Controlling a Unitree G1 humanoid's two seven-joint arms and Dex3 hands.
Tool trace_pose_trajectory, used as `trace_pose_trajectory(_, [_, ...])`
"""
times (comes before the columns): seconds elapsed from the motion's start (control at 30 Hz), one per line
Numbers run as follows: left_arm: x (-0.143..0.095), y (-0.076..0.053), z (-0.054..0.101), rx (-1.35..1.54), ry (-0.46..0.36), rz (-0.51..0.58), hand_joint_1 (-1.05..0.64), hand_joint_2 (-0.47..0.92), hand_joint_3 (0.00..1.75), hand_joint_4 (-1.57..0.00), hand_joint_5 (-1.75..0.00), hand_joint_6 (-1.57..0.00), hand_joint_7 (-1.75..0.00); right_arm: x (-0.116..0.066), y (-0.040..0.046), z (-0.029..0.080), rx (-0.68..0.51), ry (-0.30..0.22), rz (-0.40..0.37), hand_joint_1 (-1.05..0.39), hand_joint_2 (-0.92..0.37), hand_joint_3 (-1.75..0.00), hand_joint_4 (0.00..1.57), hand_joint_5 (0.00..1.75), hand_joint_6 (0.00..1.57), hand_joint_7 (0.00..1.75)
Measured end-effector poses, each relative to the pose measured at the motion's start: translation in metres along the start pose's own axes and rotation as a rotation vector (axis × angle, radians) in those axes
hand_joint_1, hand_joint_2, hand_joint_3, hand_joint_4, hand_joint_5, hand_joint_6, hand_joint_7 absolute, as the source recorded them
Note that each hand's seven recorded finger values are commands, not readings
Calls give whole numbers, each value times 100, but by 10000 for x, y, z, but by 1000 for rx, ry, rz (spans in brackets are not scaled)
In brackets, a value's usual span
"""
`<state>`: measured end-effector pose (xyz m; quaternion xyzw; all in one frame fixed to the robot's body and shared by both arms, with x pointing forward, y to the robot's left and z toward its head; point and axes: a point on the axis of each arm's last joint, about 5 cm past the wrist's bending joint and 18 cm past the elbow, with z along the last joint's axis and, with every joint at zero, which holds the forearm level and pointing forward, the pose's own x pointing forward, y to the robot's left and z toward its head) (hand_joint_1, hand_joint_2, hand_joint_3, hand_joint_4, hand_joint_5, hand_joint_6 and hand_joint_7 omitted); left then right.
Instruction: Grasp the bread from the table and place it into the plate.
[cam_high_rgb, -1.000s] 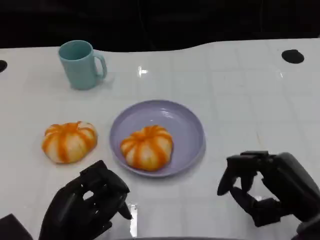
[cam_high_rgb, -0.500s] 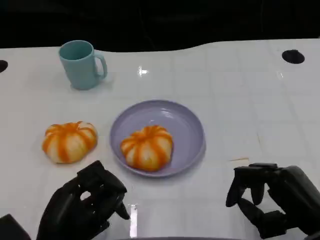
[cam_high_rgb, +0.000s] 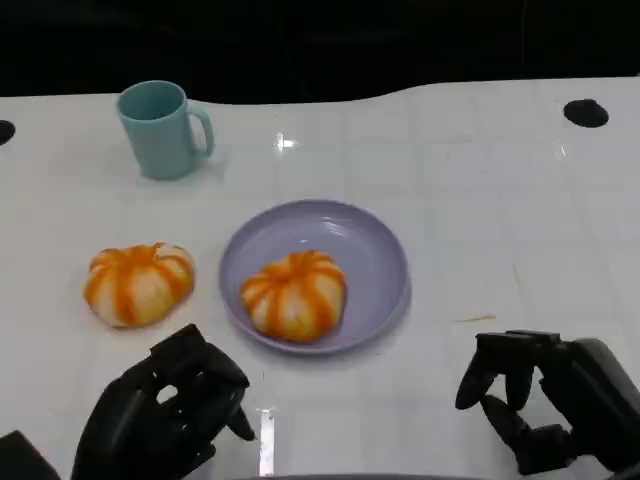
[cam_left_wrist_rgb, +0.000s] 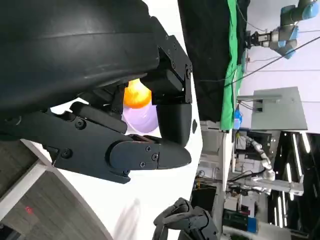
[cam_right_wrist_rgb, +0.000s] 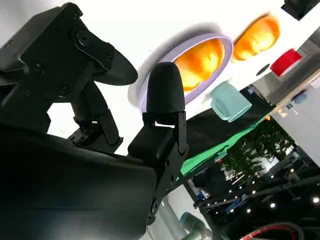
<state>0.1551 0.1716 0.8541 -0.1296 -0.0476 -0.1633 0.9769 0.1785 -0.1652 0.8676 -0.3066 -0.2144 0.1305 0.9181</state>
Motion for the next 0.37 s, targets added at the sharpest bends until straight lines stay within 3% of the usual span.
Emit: trace_pose_trajectory(0.37, [11, 16, -8, -10, -1, -13, -56, 92, 30, -62, -175, -60, -142, 11, 19, 4, -11, -8, -9, -3, -23, -135, 80, 171, 84, 122])
